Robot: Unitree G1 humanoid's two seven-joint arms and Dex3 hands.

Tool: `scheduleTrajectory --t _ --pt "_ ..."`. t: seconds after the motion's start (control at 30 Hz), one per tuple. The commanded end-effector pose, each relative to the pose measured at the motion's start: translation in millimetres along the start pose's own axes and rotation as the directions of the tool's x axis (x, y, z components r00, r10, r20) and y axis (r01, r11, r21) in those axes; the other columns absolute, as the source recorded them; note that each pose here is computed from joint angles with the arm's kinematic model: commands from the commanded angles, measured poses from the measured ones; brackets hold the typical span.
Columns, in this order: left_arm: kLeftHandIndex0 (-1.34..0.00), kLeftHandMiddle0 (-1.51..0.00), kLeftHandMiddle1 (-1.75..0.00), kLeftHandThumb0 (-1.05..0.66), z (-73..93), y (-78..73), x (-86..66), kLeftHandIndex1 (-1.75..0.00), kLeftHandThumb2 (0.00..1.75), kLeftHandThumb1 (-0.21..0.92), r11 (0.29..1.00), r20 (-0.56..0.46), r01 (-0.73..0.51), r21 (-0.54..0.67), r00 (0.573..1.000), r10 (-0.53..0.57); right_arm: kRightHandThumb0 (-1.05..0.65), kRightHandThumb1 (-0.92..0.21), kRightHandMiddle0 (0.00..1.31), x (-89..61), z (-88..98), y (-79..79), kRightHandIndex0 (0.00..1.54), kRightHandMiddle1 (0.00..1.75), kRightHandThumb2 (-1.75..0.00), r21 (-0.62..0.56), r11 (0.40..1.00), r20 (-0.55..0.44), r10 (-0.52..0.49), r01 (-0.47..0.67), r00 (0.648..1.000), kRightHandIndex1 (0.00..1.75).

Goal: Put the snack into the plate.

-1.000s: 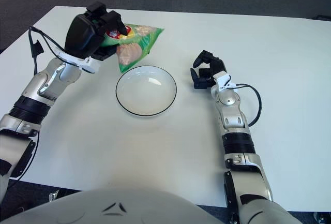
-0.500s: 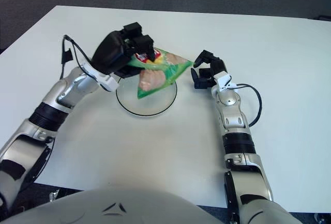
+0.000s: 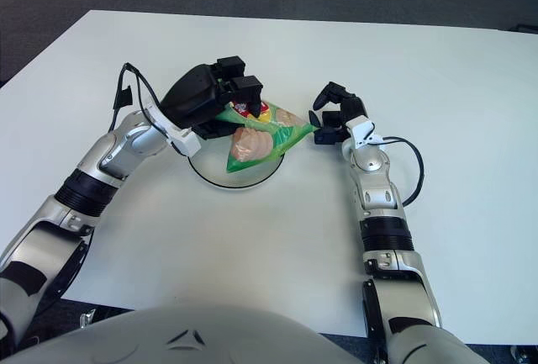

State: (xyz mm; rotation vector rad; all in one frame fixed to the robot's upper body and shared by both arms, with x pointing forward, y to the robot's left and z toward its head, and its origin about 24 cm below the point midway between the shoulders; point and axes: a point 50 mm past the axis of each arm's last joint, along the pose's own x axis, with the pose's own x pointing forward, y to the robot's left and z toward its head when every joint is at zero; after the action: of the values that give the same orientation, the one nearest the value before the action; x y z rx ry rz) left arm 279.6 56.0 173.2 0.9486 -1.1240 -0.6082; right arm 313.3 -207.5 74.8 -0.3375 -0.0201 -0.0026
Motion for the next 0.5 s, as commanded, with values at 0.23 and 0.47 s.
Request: scheduleTrajectory --t 0.23,0.47 --pt "-0.95 -0.74 -1.75 0.53 11.2 -19.5 -4.1 -1.75 1.52 0.15 0.994 -0.005 0.105 0.027 0.994 -0.105 -0.50 -0.28 0.64 -15.4 -37.3 13.5 1.23 1.75 -1.35 0.015 0.999 -0.185 0.054 -0.052 0.981 1.75" --pt "-0.95 -0.75 -1.75 0.54 10.9 -26.9 -0.9 -1.75 1.52 0.15 0.939 0.001 0.299 0.169 0.953 -0.303 -0.49 -0.29 0.64 -15.3 -36.8 13.1 1.21 1.75 -1.34 0.008 0.998 -0.176 0.057 -0.056 0.983 1.75"
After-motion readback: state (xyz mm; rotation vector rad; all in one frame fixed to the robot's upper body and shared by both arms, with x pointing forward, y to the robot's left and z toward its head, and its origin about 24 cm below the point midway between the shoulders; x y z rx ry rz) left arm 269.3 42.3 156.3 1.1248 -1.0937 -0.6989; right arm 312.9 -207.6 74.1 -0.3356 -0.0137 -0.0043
